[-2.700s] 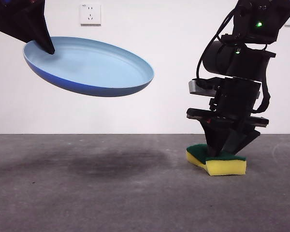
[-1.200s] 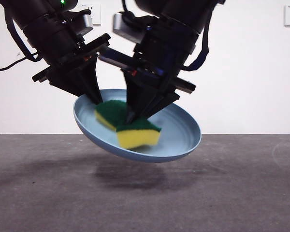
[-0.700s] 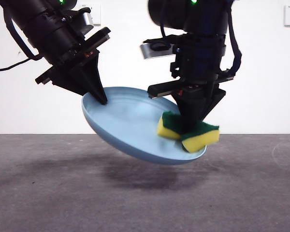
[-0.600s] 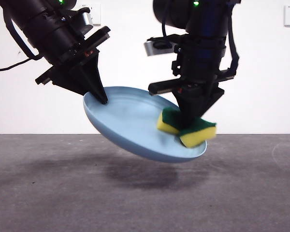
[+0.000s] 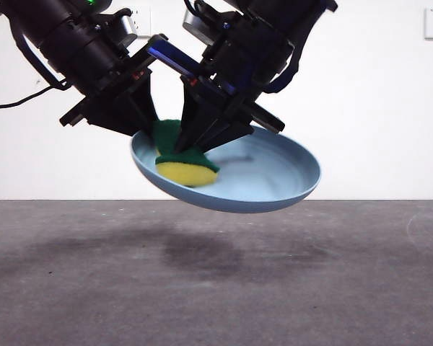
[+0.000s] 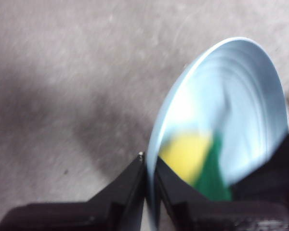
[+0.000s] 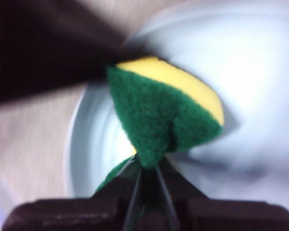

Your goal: Pick up the plate,pick up the cloth,clean the plate with the cloth

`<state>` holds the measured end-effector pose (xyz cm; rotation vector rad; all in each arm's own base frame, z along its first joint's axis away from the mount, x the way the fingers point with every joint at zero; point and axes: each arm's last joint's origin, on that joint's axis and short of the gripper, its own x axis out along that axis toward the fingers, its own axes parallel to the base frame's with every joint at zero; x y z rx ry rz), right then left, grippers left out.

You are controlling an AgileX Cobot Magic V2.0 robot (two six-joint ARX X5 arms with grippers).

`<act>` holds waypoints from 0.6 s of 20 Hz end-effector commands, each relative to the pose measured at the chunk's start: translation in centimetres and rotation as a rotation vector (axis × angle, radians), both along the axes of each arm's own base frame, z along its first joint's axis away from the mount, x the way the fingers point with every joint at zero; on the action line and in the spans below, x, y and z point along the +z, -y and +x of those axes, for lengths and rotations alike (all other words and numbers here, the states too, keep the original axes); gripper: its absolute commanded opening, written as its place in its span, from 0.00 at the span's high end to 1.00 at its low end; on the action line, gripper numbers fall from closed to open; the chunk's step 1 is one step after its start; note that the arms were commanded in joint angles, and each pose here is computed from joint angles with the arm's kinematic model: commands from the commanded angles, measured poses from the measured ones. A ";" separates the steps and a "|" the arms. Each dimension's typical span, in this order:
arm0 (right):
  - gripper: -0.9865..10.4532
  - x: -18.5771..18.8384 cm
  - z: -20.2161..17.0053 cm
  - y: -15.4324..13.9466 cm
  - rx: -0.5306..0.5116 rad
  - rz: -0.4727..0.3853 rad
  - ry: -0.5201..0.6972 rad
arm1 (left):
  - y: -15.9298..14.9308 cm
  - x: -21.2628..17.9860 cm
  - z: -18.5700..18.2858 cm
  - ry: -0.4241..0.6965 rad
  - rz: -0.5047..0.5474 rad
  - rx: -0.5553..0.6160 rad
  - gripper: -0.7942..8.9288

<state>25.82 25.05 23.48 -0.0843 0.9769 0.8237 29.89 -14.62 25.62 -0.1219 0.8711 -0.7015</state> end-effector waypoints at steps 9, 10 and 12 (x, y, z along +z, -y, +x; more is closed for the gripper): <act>0.93 -1.7 0.9 4.3 -0.322 -0.659 0.249 | -1.5 -0.4 -0.5 -0.109 0.002 -0.054 0.93; 0.93 -1.4 1.6 4.3 -0.349 -0.616 0.280 | -1.4 -0.4 -0.6 -0.117 -0.002 -0.070 0.93; 0.93 -0.9 2.6 4.1 -0.370 -0.494 0.316 | -1.2 -0.4 -0.8 -0.129 -0.028 -0.118 0.93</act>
